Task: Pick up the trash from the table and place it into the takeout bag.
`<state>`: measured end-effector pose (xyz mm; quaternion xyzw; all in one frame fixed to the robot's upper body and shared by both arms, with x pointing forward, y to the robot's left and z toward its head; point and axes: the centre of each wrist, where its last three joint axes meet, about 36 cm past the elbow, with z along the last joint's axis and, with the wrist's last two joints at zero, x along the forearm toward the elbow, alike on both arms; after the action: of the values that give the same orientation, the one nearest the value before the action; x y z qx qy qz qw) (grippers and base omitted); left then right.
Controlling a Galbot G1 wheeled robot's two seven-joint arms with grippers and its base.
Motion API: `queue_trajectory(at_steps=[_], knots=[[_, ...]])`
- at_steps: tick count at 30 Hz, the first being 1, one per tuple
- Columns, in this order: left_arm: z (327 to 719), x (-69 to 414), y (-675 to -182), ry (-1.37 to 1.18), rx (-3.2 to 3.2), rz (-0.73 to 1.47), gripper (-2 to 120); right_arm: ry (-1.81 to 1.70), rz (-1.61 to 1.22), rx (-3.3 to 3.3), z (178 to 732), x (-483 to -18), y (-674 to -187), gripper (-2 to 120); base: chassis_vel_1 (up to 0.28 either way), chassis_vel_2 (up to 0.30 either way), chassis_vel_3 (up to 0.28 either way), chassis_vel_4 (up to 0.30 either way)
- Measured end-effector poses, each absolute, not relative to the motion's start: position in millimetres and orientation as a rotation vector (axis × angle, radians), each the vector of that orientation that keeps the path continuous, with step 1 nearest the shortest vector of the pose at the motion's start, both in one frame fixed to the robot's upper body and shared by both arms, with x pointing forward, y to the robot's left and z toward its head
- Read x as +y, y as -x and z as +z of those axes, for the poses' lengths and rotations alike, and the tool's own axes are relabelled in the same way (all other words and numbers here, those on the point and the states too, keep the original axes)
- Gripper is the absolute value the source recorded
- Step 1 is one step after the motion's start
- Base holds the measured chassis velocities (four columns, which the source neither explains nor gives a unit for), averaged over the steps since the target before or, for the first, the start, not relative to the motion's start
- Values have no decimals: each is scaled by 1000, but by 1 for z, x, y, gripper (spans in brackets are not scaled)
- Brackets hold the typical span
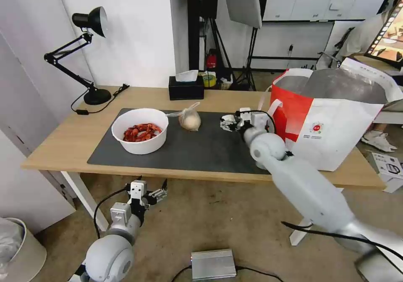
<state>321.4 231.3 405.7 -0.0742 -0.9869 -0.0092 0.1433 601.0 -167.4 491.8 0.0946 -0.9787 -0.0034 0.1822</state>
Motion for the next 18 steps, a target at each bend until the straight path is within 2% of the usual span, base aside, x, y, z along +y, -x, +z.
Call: queue_trajectory(at_steps=[18], knots=[[403,231,-323,220,-2848,-30,100,-126,81,-2714,491,-158,-662,100,0,0,0,0]])
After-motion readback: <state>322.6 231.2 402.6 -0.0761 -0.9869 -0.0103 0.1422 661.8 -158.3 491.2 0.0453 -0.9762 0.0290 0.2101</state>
